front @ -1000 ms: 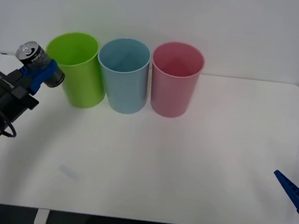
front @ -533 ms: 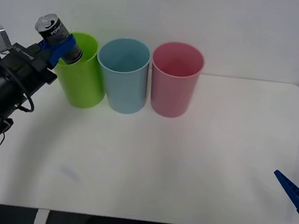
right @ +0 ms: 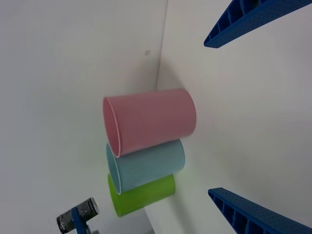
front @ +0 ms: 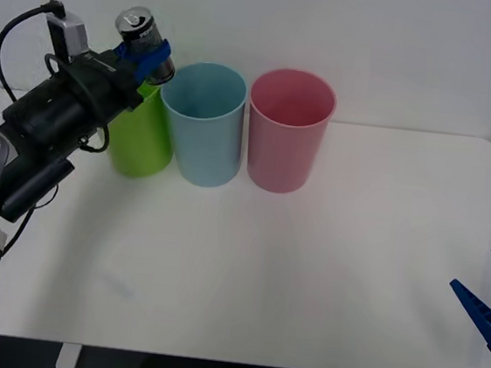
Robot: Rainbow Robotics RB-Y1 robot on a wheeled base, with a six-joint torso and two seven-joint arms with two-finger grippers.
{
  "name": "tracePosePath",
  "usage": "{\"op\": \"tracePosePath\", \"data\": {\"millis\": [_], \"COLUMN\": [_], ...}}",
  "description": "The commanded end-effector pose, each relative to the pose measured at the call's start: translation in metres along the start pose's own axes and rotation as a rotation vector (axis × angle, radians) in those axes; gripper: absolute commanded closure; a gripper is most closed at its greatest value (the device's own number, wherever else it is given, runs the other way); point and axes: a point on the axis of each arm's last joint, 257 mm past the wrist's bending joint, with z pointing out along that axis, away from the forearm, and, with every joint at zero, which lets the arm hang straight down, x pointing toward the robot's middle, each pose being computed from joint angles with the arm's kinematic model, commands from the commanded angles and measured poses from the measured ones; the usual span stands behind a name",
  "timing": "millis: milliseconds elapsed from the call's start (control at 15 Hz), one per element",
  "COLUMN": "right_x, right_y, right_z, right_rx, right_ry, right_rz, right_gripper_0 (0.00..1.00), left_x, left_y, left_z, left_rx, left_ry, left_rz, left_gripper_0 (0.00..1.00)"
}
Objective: Grasp the object on the table and drop it into the matching bin: aluminum can to the light blue bin, PET bottle to the pink bin.
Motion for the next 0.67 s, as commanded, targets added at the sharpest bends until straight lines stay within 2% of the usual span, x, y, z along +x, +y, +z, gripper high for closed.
{"op": "tracePosePath", "data": {"millis": [67, 400, 667], "right_x": [0.000, 0.000, 0.000], "right_y": [0.000, 0.000, 0.000], "right_z": [0.000, 0.000, 0.000], "right_rx": [0.000, 0.000, 0.000], "right_ry": [0.000, 0.000, 0.000], "right_rz": [0.000, 0.000, 0.000], "right_gripper_0": [0.00, 0.00, 0.00], "left_x": [0.012, 0.026, 0.030], "left_y": [-0.001, 0.002, -0.008], "left_z": [0.024, 0.058, 0.070], "left_rx": [0.001, 0.008, 0.031], "left_ry": [0.033, 0.092, 0.110], "left_rz": [0.021, 0.053, 0.054], "left_gripper_0": [1.00, 1.00, 1.00]}}
